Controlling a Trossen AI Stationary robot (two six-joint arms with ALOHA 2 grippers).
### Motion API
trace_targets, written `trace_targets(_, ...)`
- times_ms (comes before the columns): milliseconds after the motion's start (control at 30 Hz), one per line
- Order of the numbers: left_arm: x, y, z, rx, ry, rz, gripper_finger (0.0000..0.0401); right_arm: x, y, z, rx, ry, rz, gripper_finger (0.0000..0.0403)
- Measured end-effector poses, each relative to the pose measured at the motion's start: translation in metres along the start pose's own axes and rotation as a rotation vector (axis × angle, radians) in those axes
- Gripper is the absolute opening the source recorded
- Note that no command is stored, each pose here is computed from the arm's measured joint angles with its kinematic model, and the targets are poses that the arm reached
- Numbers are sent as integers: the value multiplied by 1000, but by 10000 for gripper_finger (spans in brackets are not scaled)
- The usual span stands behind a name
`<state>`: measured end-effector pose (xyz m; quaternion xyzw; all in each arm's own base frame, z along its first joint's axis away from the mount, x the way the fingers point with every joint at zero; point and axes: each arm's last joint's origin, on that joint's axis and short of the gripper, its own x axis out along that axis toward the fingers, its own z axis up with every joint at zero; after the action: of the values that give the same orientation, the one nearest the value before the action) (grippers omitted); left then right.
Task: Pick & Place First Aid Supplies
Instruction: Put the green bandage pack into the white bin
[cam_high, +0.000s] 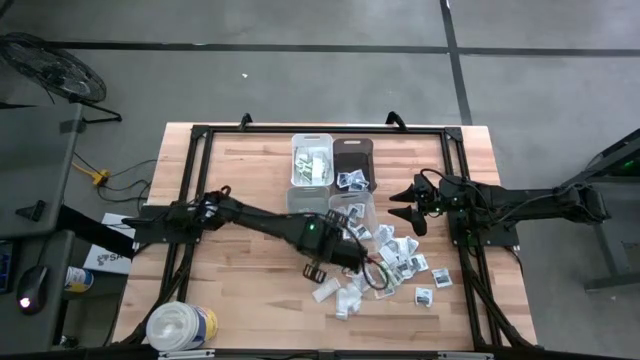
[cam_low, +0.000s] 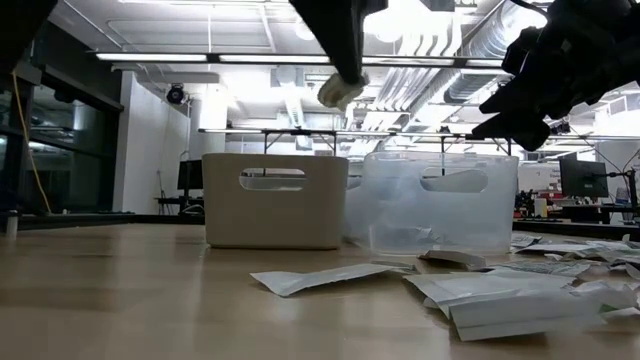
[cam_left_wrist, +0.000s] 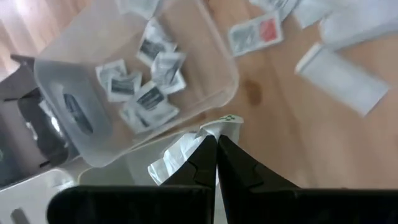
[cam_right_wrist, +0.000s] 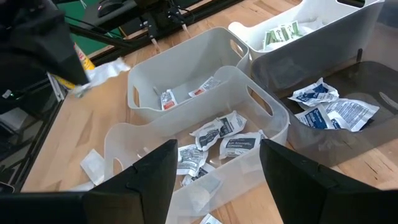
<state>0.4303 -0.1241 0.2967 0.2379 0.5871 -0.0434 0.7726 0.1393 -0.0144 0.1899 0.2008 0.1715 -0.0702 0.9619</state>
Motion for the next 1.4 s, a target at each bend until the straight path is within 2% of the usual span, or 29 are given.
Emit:
trace_targets(133, 6, 20, -11, 11, 85, 9, 5, 0, 0, 0, 0, 0, 0, 222)
trace_targets(367, 16, 67, -32, 52, 257, 204, 5, 0, 0, 0, 0, 0, 0, 222)
trace_targets(667, 38, 129, -59, 84, 391, 267, 5, 0, 0, 0, 0, 0, 0, 222)
trace_targets(967, 71, 166, -86, 63, 460, 225, 5, 0, 0, 0, 0, 0, 0, 222)
trace_targets(1400, 99, 182, -103, 54, 413, 93, 5, 0, 0, 0, 0, 0, 0, 222)
